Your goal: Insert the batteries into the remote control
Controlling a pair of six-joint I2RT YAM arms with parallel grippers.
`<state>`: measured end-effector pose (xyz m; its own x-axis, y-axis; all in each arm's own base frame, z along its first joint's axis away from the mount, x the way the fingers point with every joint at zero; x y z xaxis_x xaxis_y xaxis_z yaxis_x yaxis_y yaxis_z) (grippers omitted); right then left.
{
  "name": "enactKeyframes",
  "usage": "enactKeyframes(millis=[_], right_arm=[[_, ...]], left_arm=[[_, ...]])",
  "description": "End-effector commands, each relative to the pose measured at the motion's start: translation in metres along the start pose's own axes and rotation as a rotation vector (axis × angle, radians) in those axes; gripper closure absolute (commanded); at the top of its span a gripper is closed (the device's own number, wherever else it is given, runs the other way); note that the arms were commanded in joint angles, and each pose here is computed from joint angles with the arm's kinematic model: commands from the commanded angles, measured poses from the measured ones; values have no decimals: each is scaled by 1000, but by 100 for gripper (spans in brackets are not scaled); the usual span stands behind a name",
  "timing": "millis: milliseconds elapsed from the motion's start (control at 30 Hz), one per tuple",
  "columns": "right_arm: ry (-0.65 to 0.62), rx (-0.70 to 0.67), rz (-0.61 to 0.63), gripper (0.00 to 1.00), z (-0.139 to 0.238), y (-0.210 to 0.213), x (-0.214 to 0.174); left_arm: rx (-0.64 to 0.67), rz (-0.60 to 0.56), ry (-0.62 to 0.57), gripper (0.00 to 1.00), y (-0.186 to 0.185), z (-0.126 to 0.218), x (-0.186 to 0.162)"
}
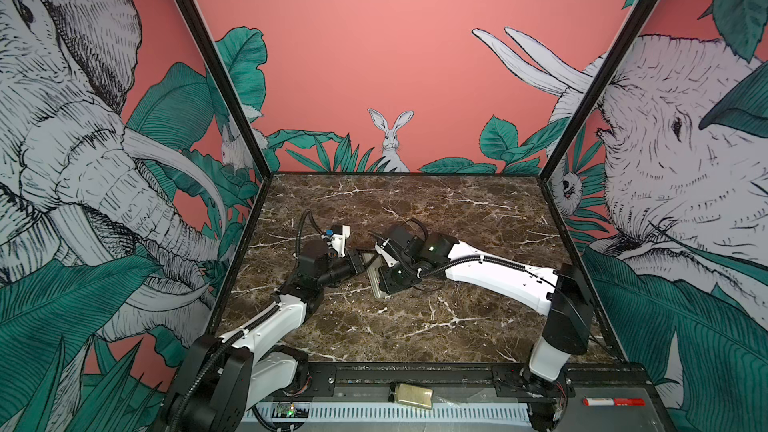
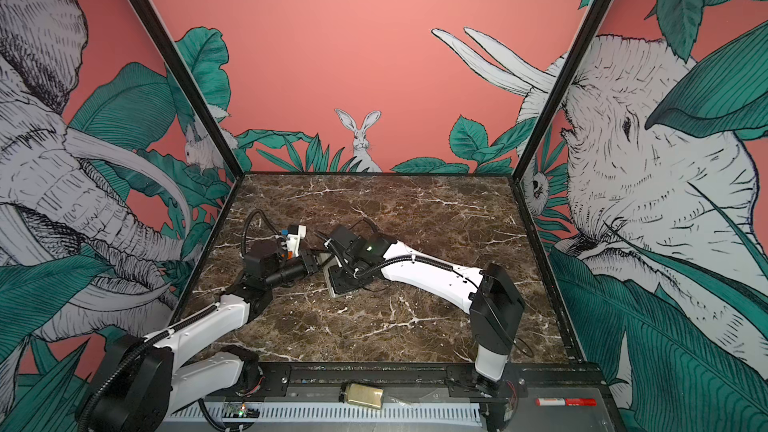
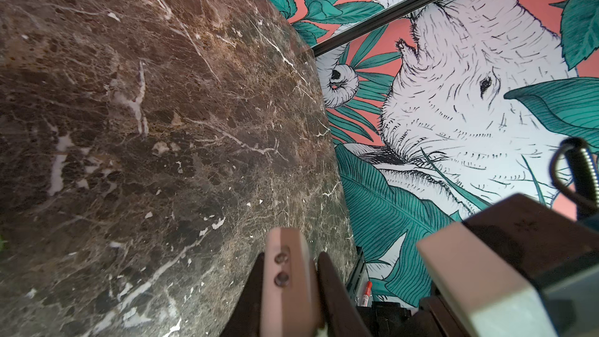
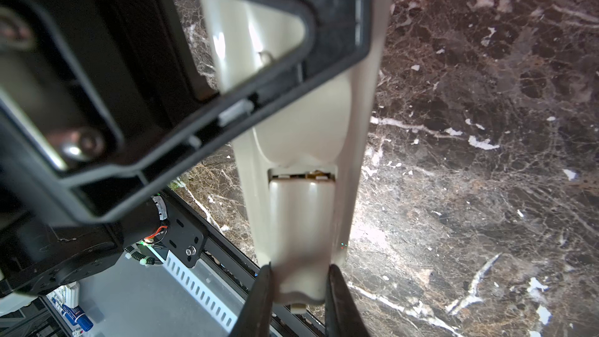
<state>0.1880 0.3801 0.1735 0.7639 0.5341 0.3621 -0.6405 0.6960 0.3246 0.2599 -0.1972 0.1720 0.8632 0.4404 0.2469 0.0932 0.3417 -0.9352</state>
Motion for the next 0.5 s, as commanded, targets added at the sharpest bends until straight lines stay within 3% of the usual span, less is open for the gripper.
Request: enactKeyframes(millis=[0, 467], right_arm=[[-47, 12, -2, 100, 14, 4, 4], [-37, -1, -14, 100, 13, 2, 2]], left_arm=[[-55, -49, -1, 100, -21, -1, 8], [-50, -53, 1, 100, -19, -1, 9]])
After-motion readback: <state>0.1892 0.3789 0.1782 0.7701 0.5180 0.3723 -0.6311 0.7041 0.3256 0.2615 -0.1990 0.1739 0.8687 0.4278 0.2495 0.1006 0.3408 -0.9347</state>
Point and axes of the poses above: each gripper's point midway between its finger pads, its own z axis back along the fingers, its own y axis along the line the jaws close on, x = y × z, the point moved 2 cm from there along z, back along the fingers, and after that the axes turned 11 degrees about z, right-handed, at the moved point
